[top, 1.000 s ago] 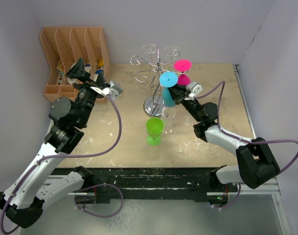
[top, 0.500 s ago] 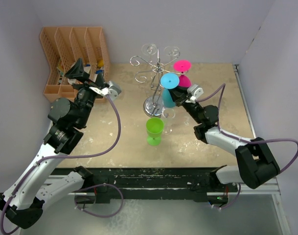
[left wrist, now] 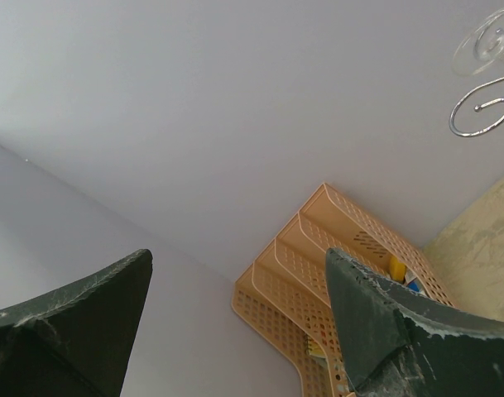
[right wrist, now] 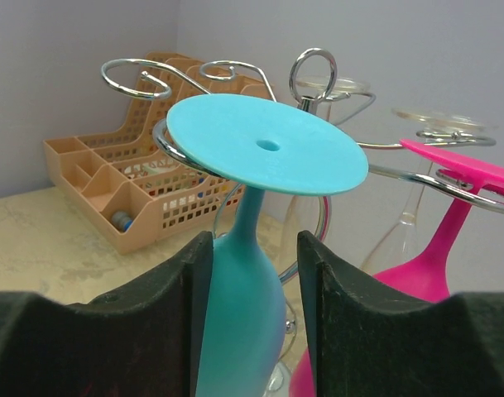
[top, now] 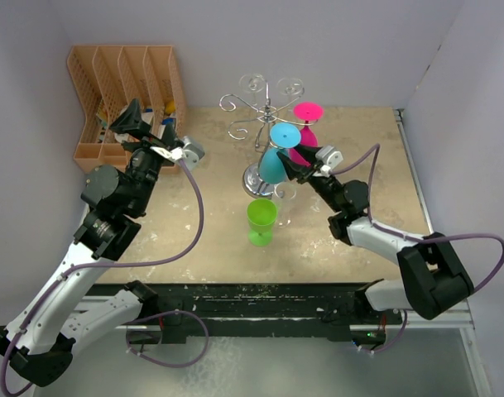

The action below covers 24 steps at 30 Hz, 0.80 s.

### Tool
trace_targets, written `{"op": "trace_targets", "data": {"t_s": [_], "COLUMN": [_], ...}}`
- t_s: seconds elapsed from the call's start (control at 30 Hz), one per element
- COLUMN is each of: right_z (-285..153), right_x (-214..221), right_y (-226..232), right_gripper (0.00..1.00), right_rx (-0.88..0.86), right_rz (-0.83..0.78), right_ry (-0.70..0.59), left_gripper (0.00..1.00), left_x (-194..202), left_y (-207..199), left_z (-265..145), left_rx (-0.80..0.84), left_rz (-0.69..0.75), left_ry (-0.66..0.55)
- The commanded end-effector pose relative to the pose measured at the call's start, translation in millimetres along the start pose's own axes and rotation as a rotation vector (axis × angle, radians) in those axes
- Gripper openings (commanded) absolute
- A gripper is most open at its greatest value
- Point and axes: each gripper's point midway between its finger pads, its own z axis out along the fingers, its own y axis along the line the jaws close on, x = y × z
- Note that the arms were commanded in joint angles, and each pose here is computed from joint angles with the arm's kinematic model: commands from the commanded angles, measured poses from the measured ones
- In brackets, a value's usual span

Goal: Place the wine glass upside down on the wine glass rack

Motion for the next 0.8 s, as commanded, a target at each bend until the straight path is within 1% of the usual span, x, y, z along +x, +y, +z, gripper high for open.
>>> {"op": "trace_targets", "data": {"t_s": [0.0,0.03,0.07,0.13,0.23,0.27,0.37,0.4,0.43,0.47,0.5,0.67,0.77], "right_z": [-3.2,-4.4,-5.5,-8.1,-11.5,-12.7,-15.7,-17.5,-19.1,-21.2,-23.7,-40.3,-52.4], "right_x": [-27.7,-29.1,-31.1,-35.8,-44.5,-47.0,-56.1,-58.5,-61.2,-63.9,-65.1,-71.1,-74.3], "right_y": [-6.4,-7.0,-7.6,-8.2,-8.1,-7.7,-5.6,-4.2,-2.9,-1.8,-0.5,5.2,7.6], "right_gripper": [0.49,0.49,0.52,0.63,0.66,0.66,0.72,0.74,0.8,0.87,0.9,0.91,0.92], "right_rx": [0.034,0.038,0.043,0.05,0.054,0.053,0.047,0.042,0.038,0.035,0.032,0.029,0.037], "right_rz": [-0.027,-0.028,-0.03,-0.032,-0.034,-0.031,-0.024,-0.02,-0.016,-0.014,-0.011,0.002,0.016], "right_ry": [-0.076,-0.078,-0.08,-0.086,-0.096,-0.098,-0.109,-0.111,-0.113,-0.116,-0.112,-0.099,-0.081], "left_gripper": [0.88,0.88,0.88,0.88,0.88,0.88,0.89,0.89,0.89,0.89,0.89,0.91,0.94], "left_x": [-3.3,-3.0,-3.1,-3.3,-3.9,-5.5,-8.6,-10.3,-12.3,-15.7,-17.6,-35.1,-41.7], "left_y": [10.0,9.7,9.2,10.5,9.1,7.3,-6.0,-12.2,-22.7,-30.5,-38.5,-81.3,-114.3], "left_z": [-3.6,-3.3,-3.4,-4.0,-4.1,-4.8,-7.1,-9.1,-12.3,-14.4,-17.8,-43.9,-71.8], "left_rx": [-0.028,-0.027,-0.024,-0.024,-0.006,0.014,0.103,0.142,0.204,0.254,0.306,0.583,0.783], "left_rz": [-0.031,-0.033,-0.034,-0.038,-0.049,-0.057,-0.102,-0.121,-0.136,-0.152,-0.167,-0.241,-0.267], "left_ry": [-0.015,-0.014,-0.013,-0.012,-0.01,-0.014,-0.016,-0.02,-0.026,-0.035,-0.039,-0.099,-0.143]}}
